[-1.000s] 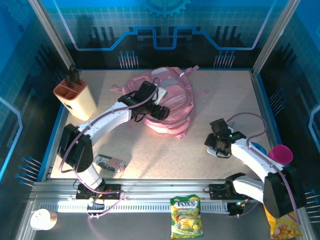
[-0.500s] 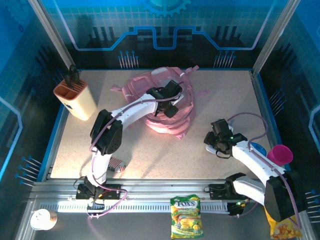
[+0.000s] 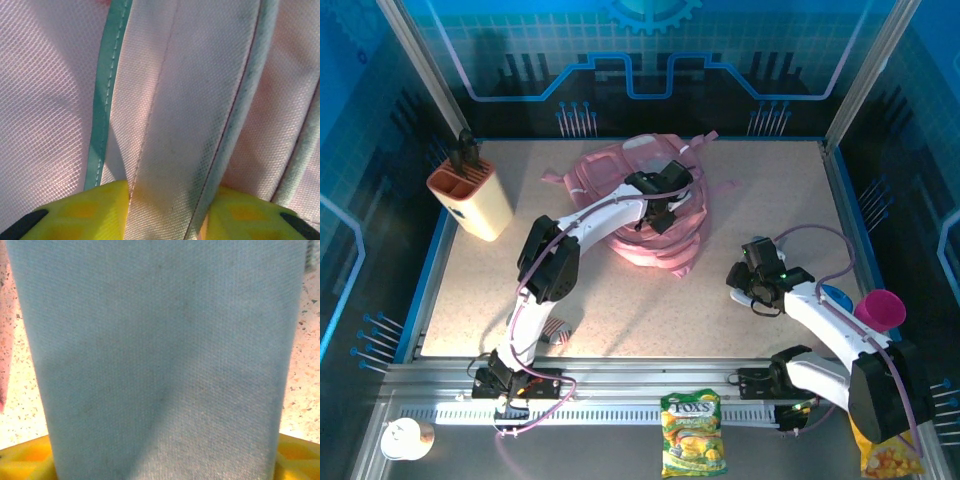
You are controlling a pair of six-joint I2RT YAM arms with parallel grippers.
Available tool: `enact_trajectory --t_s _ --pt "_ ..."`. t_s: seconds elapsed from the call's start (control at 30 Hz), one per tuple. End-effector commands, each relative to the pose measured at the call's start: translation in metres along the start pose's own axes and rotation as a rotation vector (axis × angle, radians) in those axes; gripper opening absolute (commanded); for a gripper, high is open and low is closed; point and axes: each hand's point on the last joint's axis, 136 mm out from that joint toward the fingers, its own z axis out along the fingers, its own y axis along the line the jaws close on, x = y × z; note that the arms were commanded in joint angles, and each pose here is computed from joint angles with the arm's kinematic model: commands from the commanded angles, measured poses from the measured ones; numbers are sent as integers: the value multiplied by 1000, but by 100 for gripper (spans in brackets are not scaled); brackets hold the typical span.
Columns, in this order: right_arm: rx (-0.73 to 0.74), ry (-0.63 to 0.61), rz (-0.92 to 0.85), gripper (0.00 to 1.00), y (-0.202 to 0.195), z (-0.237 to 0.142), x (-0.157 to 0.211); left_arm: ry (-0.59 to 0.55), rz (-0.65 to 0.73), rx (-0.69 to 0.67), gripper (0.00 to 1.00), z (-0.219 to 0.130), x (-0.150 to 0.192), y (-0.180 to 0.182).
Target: Pack books, pencil case, and school supplies into a backpack
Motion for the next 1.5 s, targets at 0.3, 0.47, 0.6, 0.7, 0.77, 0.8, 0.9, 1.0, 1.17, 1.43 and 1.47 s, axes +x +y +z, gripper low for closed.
enact_trajectory --t_s 0.3,0.47,0.6,0.7,0.77,0.8,0.9,1.0,1.17,1.43,1.47 --pt "-62 -50 -33 72 13 -8 -14 -173 -89 -141 1 -59 -26 37" --pt "-167 -115 -71 72 33 -23 -28 -279 -134 -102 0 -94 -30 39" --pt "-284 -144 -113 72 57 -36 -36 -362 -187 -89 0 -122 -35 44" --pt "-373 -139 -161 72 82 -46 -38 -446 -227 -56 0 -146 -44 46" --pt "-433 -122 -194 72 102 -51 -35 -502 -248 -22 0 -159 -49 44" --pt "-465 -112 -215 72 113 -54 -33 -531 -256 -4 0 -167 -52 43" --pt "-533 -77 -265 72 144 -58 -25 -599 -273 42 0 -185 -58 41" --pt "-589 -29 -277 72 172 -59 -18 -649 -293 61 0 -200 -64 42" --pt "-658 32 -220 72 210 -55 -20 -719 -331 92 0 -217 -73 43" --pt "-604 79 -108 72 251 -25 -48 -799 -395 106 0 -232 -90 50" --pt "-601 87 -98 72 255 -19 -49 -804 -404 105 0 -233 -91 51"
